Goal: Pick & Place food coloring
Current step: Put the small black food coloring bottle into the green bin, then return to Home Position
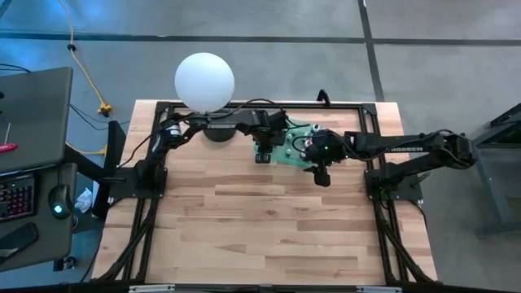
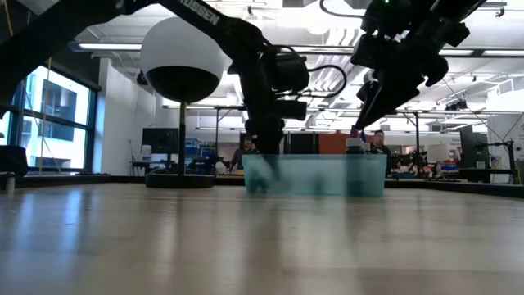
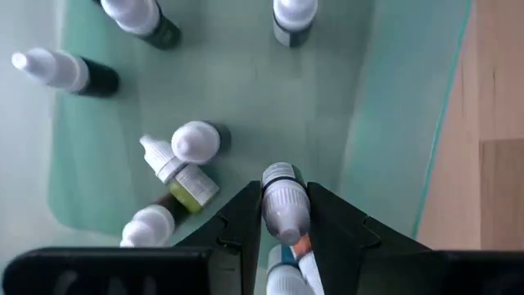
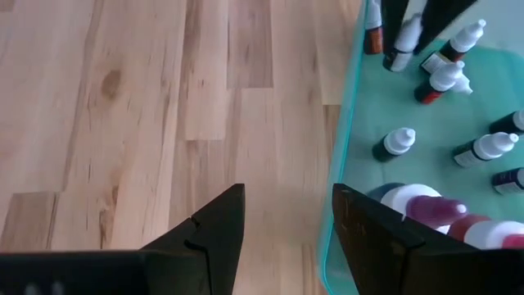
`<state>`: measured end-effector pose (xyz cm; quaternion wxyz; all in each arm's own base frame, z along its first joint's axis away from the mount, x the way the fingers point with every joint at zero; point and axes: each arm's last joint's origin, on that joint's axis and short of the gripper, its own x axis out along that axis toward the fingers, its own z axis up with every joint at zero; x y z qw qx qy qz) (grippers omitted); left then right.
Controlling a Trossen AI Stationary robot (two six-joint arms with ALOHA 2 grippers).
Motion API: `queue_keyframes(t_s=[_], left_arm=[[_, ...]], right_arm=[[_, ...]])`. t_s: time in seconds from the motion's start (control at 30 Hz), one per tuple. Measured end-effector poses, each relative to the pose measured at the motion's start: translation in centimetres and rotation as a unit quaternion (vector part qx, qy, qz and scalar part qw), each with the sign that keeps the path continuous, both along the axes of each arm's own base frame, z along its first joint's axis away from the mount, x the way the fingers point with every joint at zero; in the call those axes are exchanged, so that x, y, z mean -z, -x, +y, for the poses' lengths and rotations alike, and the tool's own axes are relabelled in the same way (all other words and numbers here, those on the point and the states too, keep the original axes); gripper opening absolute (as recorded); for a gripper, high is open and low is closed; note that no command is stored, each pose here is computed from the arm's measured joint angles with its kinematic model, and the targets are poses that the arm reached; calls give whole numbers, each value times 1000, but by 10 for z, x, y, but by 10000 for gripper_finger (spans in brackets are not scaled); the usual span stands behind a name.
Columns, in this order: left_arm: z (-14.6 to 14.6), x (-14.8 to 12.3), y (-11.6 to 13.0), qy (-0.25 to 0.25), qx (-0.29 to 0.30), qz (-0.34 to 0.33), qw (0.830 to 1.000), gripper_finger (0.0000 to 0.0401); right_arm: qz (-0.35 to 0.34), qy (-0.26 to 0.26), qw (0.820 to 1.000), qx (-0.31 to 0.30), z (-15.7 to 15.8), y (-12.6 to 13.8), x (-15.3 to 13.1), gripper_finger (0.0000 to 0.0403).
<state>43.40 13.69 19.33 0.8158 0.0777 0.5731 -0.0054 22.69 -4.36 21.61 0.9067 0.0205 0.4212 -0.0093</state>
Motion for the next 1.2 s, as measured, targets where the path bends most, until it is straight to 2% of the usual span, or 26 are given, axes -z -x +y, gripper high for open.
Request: queue_keyframes(t_s=[0.17,0.4,0.6,0.7,0.8,0.93,1.07,1.2], left_arm=[[1,-1,-1,-21,29,0,999,107],[0,-3,-1,-21,31,5,999,145],[-9,-32,6,-2,36,61,997,149],[-15,-54,13,26,14,95,995,150],[-21,-77,25,62,12,113,992,150],[-31,-104,40,110,29,80,990,150],[-39,-117,62,110,35,69,991,150],[-46,-122,94,104,1,53,993,150]], right_arm=[[-2,2,1000,1,0,0,0,177],[-3,2,1000,2,0,-1,0,177],[-3,2,1000,2,0,0,0,177],[-2,3,1000,0,0,-1,0,177],[-6,11,1000,-8,0,1,-2,177],[-26,15,1000,-5,2,12,-15,177],[-55,23,998,-6,7,36,-36,177],[-103,31,994,-4,12,60,-55,177]])
